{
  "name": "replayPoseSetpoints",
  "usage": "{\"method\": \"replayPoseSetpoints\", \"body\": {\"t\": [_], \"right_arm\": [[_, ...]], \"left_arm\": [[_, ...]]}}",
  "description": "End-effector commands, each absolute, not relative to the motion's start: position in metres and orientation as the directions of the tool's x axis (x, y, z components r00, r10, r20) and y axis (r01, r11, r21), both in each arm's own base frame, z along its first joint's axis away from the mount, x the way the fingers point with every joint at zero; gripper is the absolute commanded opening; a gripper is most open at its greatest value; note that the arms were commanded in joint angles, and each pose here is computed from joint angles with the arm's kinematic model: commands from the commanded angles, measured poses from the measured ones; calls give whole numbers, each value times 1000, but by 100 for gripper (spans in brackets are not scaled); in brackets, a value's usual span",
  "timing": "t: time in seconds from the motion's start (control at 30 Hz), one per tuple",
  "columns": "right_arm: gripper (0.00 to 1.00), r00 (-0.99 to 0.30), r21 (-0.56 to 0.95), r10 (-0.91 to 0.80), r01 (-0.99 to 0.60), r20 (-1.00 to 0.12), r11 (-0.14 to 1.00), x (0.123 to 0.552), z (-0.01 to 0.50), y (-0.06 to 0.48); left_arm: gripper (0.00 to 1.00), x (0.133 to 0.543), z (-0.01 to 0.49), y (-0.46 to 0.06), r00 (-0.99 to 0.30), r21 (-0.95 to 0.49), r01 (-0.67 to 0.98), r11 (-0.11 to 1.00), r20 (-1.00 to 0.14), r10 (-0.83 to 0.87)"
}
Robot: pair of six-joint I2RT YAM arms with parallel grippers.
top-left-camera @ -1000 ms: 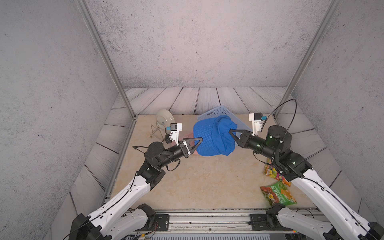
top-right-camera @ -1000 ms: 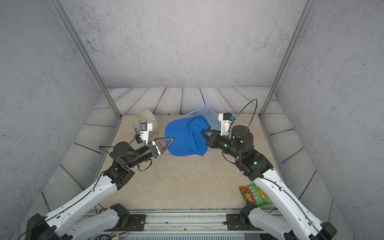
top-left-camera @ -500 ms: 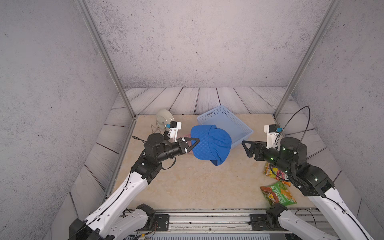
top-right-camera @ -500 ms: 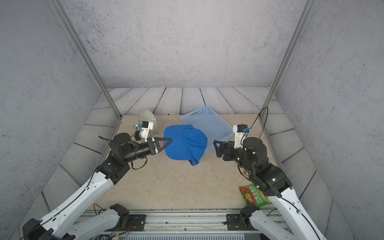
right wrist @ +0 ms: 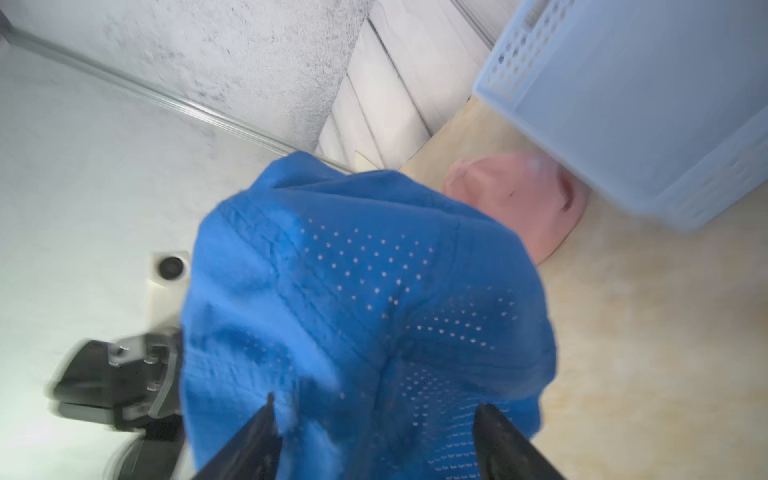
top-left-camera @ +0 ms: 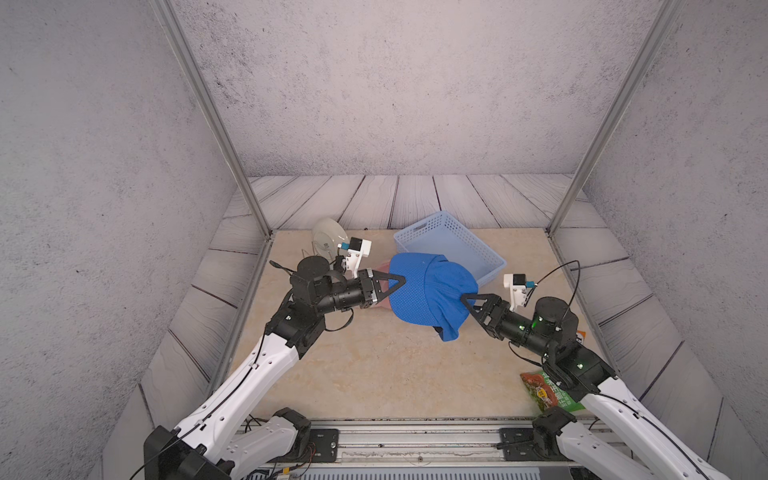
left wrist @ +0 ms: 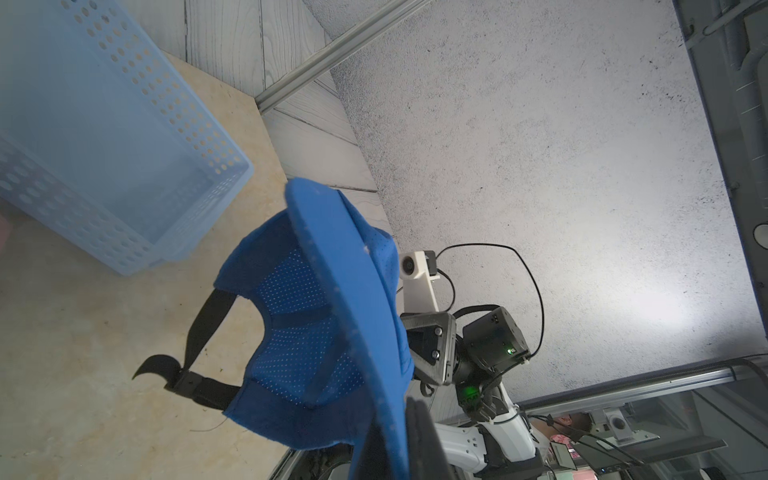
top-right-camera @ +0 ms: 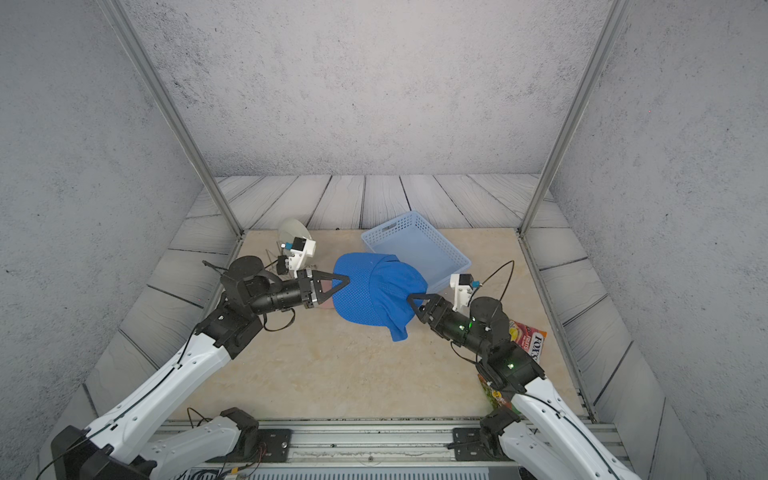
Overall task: Turn the baseball cap inside out
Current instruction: Turn over the baseball cap.
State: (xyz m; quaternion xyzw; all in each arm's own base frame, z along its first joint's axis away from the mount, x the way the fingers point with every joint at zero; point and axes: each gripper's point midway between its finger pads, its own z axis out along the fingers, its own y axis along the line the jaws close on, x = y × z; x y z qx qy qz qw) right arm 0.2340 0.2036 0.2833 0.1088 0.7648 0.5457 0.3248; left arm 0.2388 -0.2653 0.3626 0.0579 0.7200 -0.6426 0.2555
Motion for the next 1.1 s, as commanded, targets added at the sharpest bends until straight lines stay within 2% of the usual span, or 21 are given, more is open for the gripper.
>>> {"method": "replayPoseSetpoints", "body": {"t": [0.0,0.07,0.1,0.13,0.23,0.33,0.43,0.5,0.63,0.73,0.8,0.97,1.07], "right_arm": [[39,-765,922,519,-280,-383,267,232,325,213],[11,-758,905,501,-297,-417,304,231,329,213],[4,-752,892,493,-292,-437,346,231,329,209],[1,-749,864,470,-274,-467,423,230,322,204],[0,-729,720,377,-226,-571,656,229,305,178],[0,-779,547,249,-141,-576,825,226,275,156],[0,-833,424,138,-125,-535,897,223,258,148],[14,-848,392,89,-146,-522,908,223,254,149],[52,-817,411,107,-168,-567,896,224,263,149],[67,-730,457,120,-283,-672,843,224,276,158],[71,-667,456,117,-361,-736,813,220,276,160],[71,-555,431,66,-560,-829,708,204,259,177],[70,-488,407,79,-615,-869,676,201,245,180]], "left_arm": [[0,234,385,-262,-831,-869,478,130,-495,-252],[0,237,376,-255,-811,-851,483,205,-523,-261],[0,240,366,-249,-791,-826,487,282,-555,-259],[0,243,357,-241,-764,-786,489,378,-595,-250],[0,252,316,-209,-724,-627,429,650,-669,-167],[0,254,294,-200,-734,-556,410,723,-671,-100],[0,253,296,-214,-755,-634,418,651,-641,-141],[0,254,302,-221,-765,-686,414,598,-619,-179],[0,250,310,-226,-781,-721,418,553,-596,-187],[0,241,323,-232,-806,-767,436,471,-565,-176],[0,234,332,-236,-825,-796,447,408,-543,-157],[0,219,358,-242,-867,-855,444,266,-485,-112],[0,213,377,-247,-881,-878,442,181,-463,-93]]}}
